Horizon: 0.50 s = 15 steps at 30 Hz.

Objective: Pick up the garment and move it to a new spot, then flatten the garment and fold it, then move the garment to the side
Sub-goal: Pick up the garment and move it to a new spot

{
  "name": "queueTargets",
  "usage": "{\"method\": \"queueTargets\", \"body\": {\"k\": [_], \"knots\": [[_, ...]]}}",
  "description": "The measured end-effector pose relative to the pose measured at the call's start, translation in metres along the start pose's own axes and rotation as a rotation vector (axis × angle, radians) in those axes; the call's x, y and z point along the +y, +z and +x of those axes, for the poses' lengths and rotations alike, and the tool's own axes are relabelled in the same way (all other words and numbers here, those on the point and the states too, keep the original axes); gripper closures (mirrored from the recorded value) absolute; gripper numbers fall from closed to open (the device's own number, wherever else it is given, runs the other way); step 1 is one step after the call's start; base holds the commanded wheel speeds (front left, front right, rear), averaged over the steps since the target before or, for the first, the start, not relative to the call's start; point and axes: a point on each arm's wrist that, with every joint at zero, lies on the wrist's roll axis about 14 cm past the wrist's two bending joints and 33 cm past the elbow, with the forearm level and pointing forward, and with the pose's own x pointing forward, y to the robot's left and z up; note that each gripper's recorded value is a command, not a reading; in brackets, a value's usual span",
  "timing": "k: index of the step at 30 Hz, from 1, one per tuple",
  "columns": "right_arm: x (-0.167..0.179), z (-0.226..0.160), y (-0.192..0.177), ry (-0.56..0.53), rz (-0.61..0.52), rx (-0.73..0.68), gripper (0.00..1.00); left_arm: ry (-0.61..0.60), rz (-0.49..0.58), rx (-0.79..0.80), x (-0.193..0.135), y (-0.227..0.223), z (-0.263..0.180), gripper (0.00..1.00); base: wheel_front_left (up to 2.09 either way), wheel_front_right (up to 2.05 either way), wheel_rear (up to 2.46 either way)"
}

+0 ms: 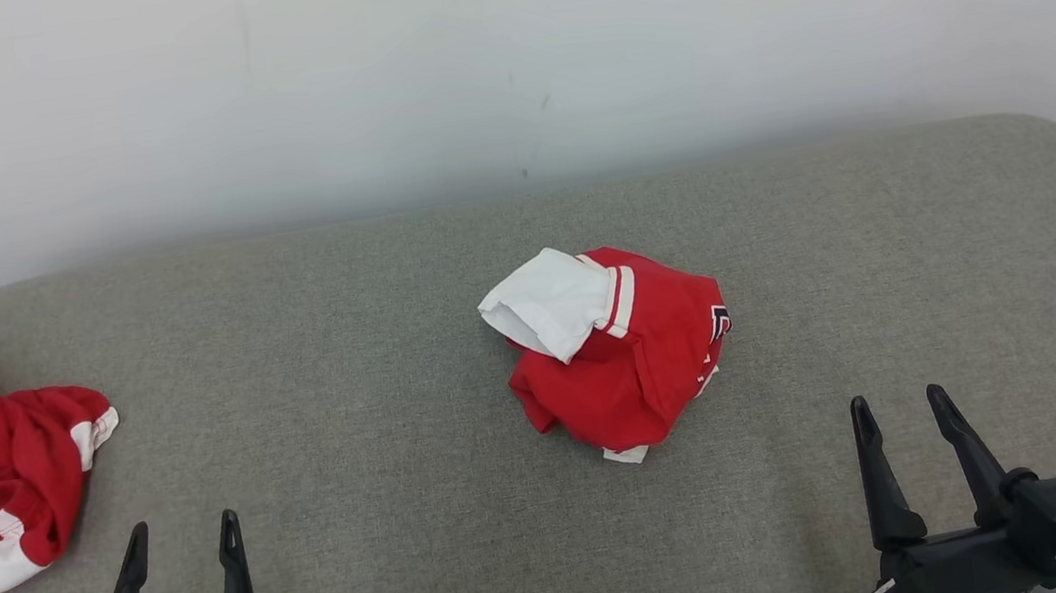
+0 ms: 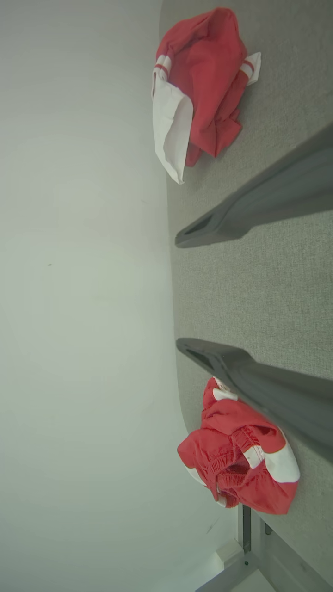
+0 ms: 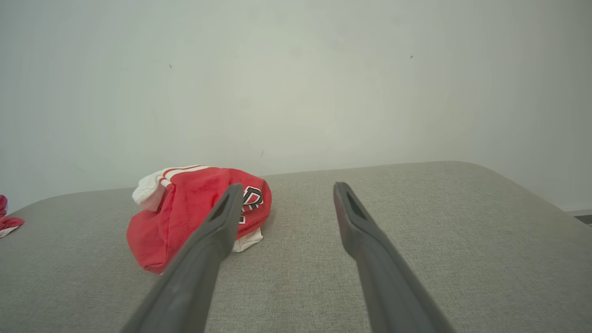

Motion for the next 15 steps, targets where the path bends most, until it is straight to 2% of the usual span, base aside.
{"method": "queueTargets", "body": {"k": [15], "knots": [[0.001,0.0,-0.007,0.003,0.0,0.021,0.0,0.103,-0.024,-0.024,0.015,0.002,-0.012,0.0,0.0,0.0,0.0]]}}
